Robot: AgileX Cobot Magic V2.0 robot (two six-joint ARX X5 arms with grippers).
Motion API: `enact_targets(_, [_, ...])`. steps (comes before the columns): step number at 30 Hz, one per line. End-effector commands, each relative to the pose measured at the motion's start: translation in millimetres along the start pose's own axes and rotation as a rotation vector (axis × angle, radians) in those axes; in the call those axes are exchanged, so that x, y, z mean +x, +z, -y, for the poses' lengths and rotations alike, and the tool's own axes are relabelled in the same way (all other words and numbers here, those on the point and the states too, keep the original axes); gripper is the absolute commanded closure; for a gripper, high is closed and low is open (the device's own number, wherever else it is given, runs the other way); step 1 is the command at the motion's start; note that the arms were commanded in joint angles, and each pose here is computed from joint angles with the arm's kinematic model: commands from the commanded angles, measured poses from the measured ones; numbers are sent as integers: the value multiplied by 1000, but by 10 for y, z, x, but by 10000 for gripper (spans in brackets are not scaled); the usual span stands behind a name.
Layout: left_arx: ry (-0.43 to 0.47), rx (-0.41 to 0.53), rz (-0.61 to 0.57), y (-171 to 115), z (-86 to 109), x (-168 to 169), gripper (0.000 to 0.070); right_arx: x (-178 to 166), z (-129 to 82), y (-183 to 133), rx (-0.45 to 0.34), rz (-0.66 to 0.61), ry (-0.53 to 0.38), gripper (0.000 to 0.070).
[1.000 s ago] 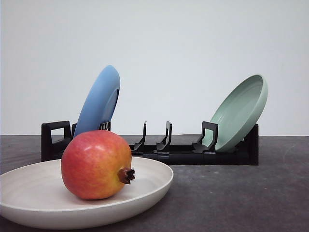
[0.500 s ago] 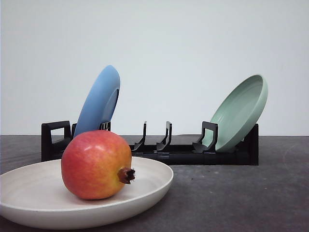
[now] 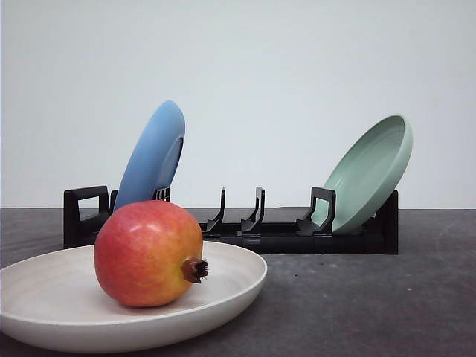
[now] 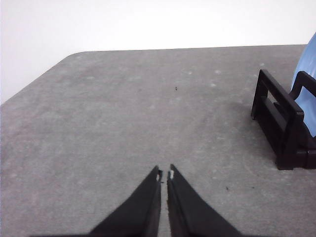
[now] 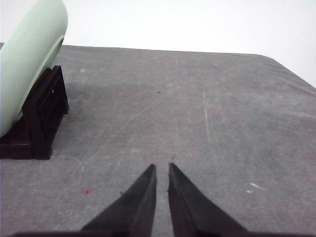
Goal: Place pomegranate in white plate
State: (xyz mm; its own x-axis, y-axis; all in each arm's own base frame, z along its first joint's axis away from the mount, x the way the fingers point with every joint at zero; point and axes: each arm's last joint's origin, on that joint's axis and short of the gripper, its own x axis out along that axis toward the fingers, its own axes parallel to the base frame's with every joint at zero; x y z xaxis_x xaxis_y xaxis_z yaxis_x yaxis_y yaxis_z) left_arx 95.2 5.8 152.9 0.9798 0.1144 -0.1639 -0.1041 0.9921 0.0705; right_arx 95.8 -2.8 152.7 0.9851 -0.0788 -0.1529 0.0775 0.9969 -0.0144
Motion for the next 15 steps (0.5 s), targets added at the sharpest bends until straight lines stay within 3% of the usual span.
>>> enact_targets(1, [2, -6, -12, -33, 1, 8, 700, 3, 1, -6, 4, 5, -2, 656])
enact_targets(15, [2, -6, -12, -33, 1, 8, 700, 3, 1, -6, 4, 4, -2, 656])
